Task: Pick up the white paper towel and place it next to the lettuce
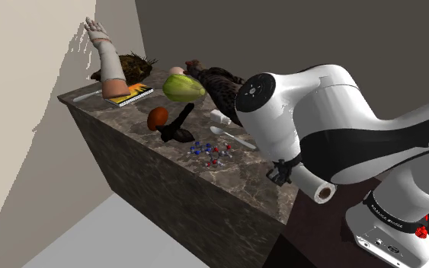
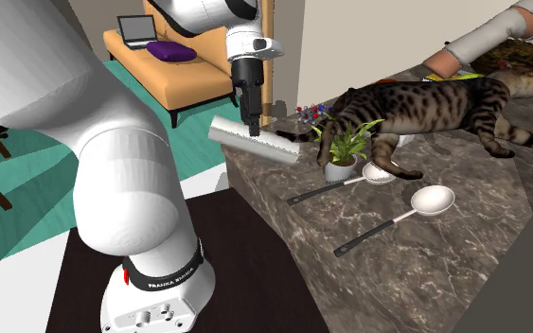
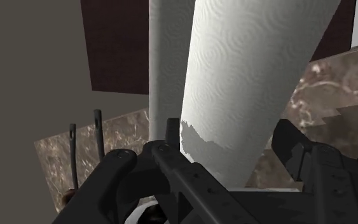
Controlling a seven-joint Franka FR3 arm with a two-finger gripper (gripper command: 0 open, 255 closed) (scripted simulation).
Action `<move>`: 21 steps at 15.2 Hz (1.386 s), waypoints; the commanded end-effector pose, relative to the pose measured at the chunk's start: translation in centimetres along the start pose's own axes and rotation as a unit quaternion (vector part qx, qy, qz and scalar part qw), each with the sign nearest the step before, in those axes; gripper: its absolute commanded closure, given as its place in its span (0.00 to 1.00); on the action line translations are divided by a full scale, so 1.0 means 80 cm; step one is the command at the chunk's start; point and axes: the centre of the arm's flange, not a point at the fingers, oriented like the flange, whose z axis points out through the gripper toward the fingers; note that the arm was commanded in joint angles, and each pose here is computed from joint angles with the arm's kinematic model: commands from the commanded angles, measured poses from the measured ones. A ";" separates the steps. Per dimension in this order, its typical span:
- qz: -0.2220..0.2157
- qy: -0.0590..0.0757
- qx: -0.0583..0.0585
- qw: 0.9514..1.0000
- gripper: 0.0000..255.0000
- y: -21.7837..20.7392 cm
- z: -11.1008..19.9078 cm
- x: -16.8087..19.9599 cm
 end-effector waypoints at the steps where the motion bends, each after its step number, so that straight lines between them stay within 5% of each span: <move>1: 0.000 0.000 0.000 1.000 1.00 0.006 -0.011 -0.001; 21: 0.000 0.000 0.000 1.000 1.00 0.082 -0.119 -0.011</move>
